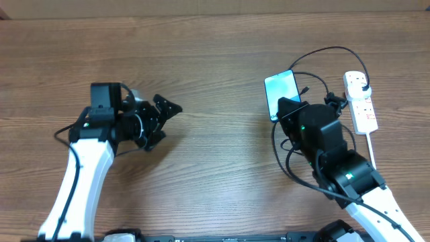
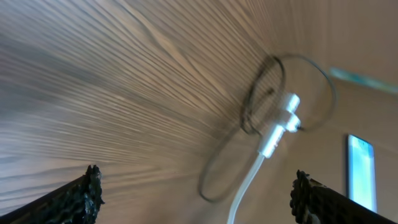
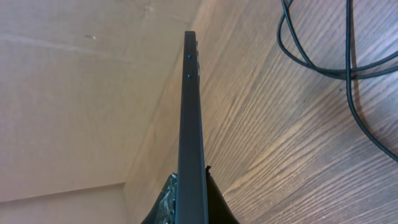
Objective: Plug charger to phone and switch on socket
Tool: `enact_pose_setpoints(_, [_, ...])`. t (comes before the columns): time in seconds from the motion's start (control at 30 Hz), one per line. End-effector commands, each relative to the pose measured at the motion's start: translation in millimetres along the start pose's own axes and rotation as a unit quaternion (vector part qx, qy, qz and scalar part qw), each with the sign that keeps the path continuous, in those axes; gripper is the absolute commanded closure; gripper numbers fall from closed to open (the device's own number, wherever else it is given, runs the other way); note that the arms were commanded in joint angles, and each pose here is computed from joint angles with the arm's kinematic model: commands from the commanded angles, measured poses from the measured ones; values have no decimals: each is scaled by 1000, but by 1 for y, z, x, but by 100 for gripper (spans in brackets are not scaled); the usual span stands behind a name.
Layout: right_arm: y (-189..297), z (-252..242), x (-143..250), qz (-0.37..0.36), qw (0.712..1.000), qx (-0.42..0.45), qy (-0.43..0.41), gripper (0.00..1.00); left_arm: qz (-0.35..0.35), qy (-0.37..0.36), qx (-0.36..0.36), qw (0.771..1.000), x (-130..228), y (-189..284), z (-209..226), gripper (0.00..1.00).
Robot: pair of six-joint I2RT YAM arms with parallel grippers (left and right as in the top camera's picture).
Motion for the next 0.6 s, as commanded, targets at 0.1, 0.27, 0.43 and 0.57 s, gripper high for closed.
enact_pose_setpoints(0.1, [-7,10,0,78,997,-15,-24,96,147,19,142,979,3,-24,-14,0])
enact_pose_setpoints(0.27, [-16,12,10,135,990,-16,-46,96,202,-2,217,955,7,-22,-24,0])
enact_pose_setpoints(0.43, [-22,9,20,187,981,-7,-46,96,223,0,222,949,14,-25,-29,1])
enact_pose_setpoints(0.57, [-27,7,22,190,981,3,-46,96,237,36,203,949,19,-30,-32,0])
Point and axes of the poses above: each gripper's point midway between its finger pads, its own y axis back along the fingers, its own z axis along the line the jaws close on, x = y × z, the point moved 8 cm from there along y, back along the fingers, and after that the axes turned 6 degrees about -y, right-handed, at the moved point
